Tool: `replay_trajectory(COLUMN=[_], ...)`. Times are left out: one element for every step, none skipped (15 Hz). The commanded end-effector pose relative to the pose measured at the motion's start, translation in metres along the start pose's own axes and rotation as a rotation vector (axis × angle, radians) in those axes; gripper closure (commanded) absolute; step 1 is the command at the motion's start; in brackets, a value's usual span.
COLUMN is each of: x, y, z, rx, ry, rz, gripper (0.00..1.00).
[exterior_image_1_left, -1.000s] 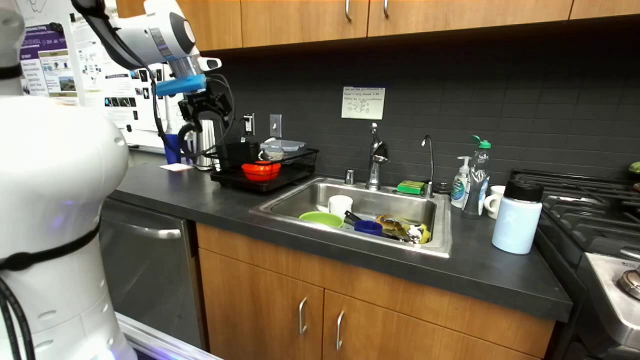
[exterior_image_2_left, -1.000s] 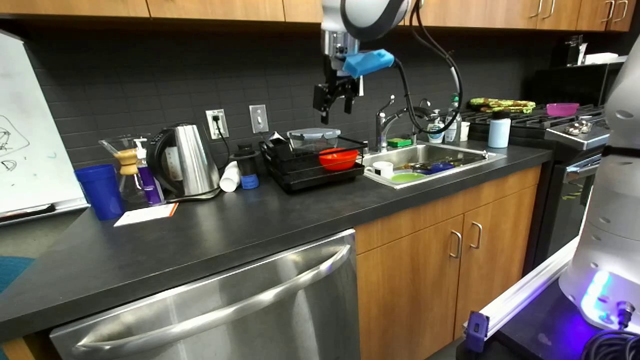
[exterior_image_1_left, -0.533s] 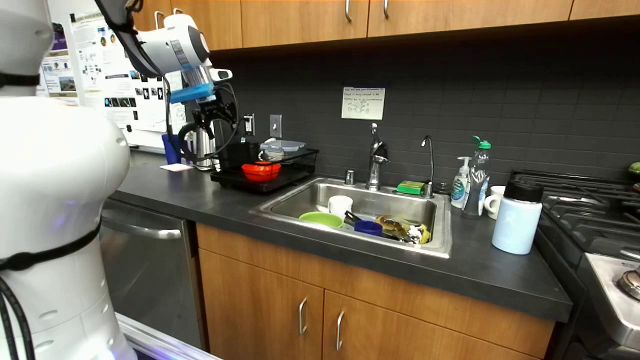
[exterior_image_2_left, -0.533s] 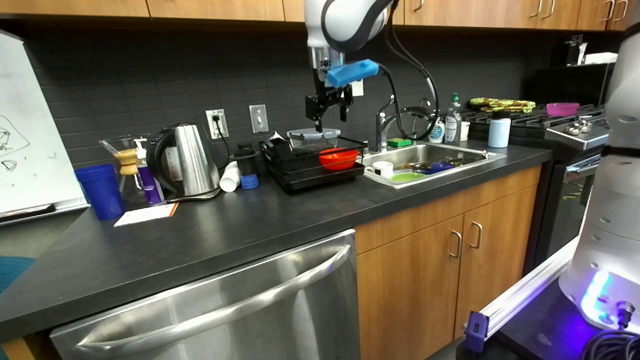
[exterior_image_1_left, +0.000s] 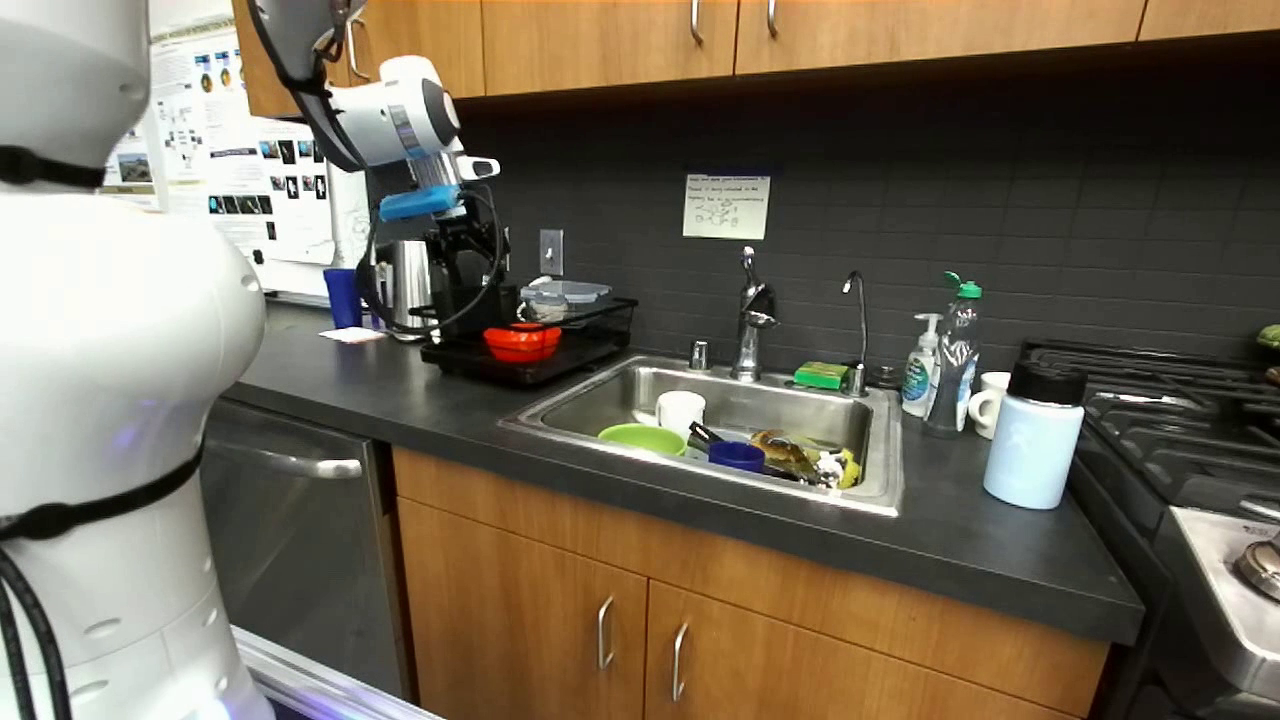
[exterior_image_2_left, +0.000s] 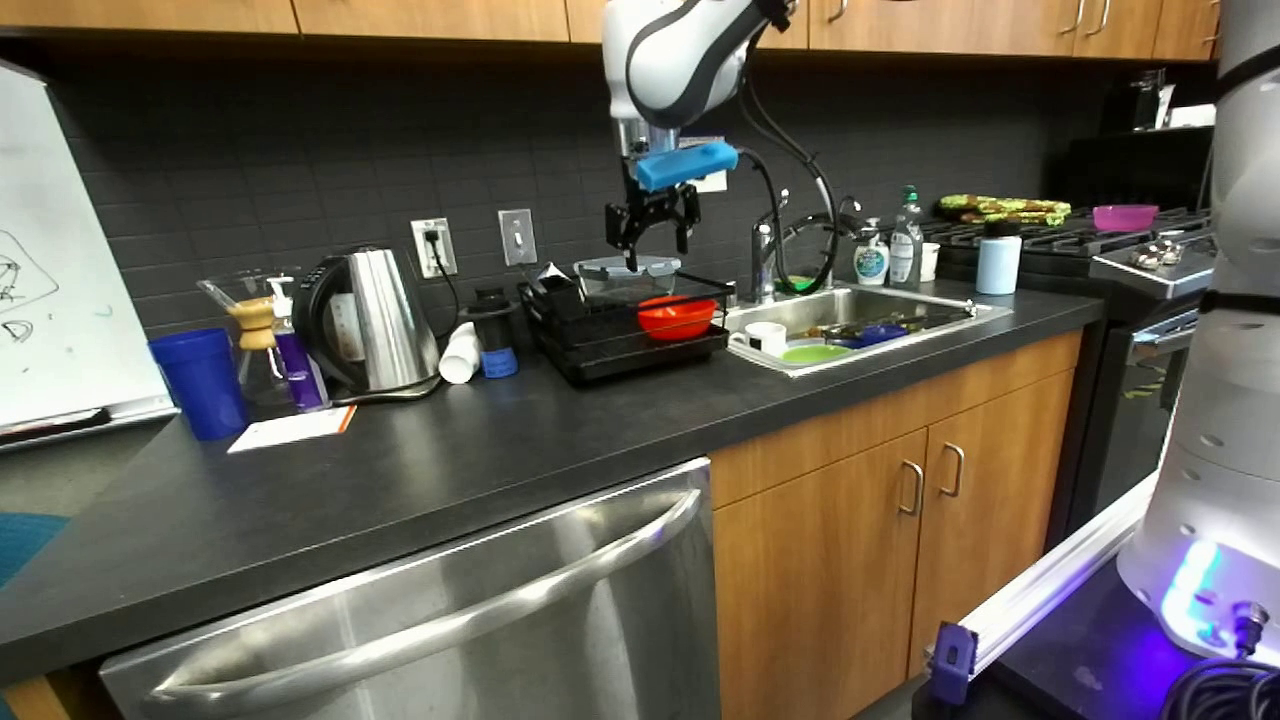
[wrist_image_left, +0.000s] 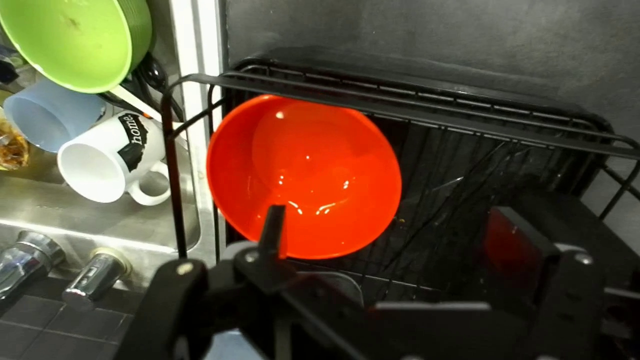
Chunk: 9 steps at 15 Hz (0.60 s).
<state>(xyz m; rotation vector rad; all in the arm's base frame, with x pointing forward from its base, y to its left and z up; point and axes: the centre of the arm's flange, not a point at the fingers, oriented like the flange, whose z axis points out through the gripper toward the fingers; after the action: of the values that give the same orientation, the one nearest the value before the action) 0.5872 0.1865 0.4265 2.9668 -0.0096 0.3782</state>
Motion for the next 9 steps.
replay_trajectory(x=[0.018, 0.02, 0.023, 0.025, 0.027, 0.028, 0.029, 0.03, 0.031], y=[-0.004, -0.004, -0.005, -0.005, -0.006, -0.007, -0.007, -0.007, -0.007], z=[0.009, 0.011, 0.011, 0.012, 0.013, 0.015, 0.017, 0.02, 0.024], rx=[0.015, 0.022, 0.029, 0.035, 0.042, 0.046, 0.049, 0.052, 0.055], ry=[-0.004, 0.001, 0.007, 0.009, 0.011, 0.016, 0.016, 0.012, 0.01], rz=[0.049, 0.06, 0.068, 0.076, 0.081, 0.085, 0.088, 0.092, 0.096], gripper=[0.0, 0.0, 0.0, 0.0, 0.0, 0.0, 0.0, 0.0, 0.0])
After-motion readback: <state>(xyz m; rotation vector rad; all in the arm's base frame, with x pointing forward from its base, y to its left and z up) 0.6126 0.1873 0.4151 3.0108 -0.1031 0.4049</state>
